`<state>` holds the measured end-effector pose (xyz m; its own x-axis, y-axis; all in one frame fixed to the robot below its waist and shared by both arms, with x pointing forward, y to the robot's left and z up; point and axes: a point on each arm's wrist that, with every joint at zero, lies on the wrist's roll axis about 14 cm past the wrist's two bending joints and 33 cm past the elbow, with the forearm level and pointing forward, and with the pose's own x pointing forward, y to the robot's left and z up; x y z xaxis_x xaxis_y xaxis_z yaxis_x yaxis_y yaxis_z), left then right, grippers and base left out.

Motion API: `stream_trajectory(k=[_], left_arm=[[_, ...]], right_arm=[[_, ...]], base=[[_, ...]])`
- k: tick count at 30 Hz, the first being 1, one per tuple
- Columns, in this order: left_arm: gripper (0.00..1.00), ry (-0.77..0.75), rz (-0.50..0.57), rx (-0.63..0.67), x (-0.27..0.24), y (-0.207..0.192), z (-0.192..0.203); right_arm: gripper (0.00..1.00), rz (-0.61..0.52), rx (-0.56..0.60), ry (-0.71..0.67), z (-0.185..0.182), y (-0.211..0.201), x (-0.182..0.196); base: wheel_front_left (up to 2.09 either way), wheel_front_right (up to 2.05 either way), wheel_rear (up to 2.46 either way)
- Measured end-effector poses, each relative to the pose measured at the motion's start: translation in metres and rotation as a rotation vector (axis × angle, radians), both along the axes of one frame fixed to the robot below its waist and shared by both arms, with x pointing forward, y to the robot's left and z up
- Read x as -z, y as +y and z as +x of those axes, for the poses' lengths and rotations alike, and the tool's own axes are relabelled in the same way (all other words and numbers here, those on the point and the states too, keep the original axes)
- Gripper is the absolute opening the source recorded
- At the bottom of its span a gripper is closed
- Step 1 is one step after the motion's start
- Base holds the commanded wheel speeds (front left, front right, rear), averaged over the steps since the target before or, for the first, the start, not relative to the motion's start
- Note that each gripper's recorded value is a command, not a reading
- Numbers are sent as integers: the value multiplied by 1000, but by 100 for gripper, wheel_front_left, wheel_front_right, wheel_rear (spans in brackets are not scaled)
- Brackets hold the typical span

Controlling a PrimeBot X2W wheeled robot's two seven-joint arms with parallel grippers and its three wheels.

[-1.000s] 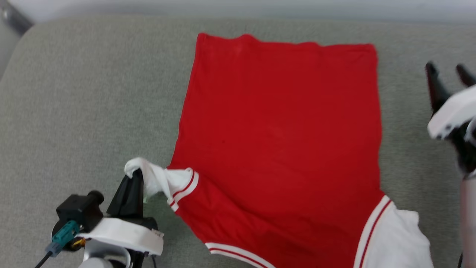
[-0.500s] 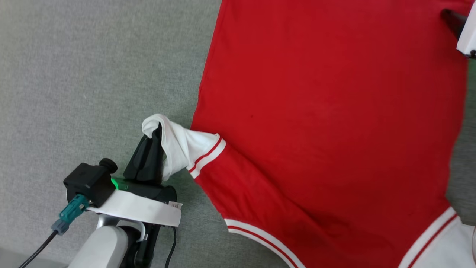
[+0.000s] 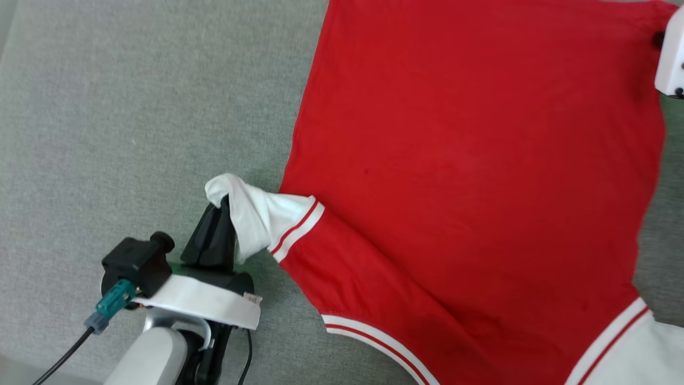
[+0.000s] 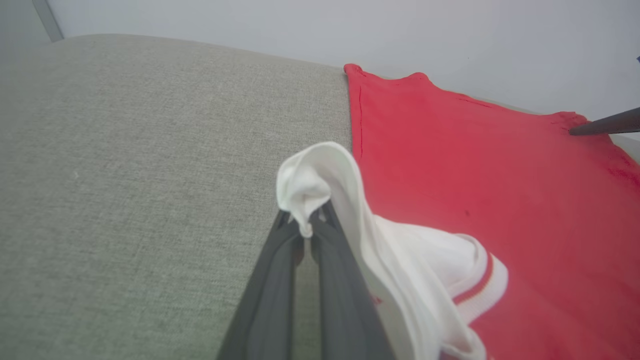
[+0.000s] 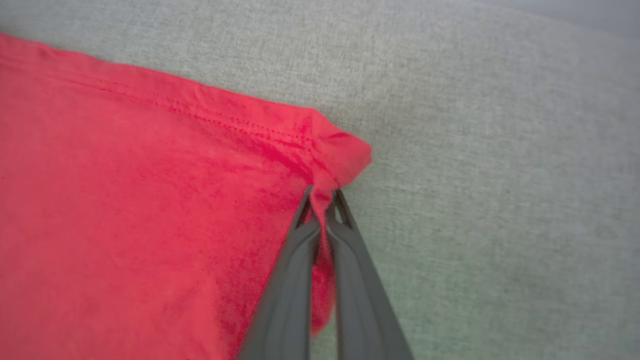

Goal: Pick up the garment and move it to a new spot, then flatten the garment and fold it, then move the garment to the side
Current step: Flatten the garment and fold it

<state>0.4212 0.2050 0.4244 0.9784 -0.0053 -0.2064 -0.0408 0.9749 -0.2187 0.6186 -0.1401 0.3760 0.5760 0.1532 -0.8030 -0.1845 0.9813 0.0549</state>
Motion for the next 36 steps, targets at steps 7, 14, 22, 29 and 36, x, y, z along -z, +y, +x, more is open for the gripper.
stream_trajectory(k=[7,14,22,29,36], left_arm=[[0,18,6,-39,-12,9,-31],[0,29,10,-53,-21,12,-51],[0,32,2,-11,-34,-1,-65],[0,34,7,13,-37,-6,-60],[0,20,12,29,-41,-10,-47]], right_arm=[[0,-139,-14,-191,-35,-59,-85],[0,-206,78,-73,-148,-127,-77],[54,25,339,291,-371,-131,20],[100,63,416,-21,-330,-139,-4],[100,84,422,-481,-237,-145,-66]], base=[[0,0,0],[0,0,0],[0,0,0],[0,0,0],[0,0,0]])
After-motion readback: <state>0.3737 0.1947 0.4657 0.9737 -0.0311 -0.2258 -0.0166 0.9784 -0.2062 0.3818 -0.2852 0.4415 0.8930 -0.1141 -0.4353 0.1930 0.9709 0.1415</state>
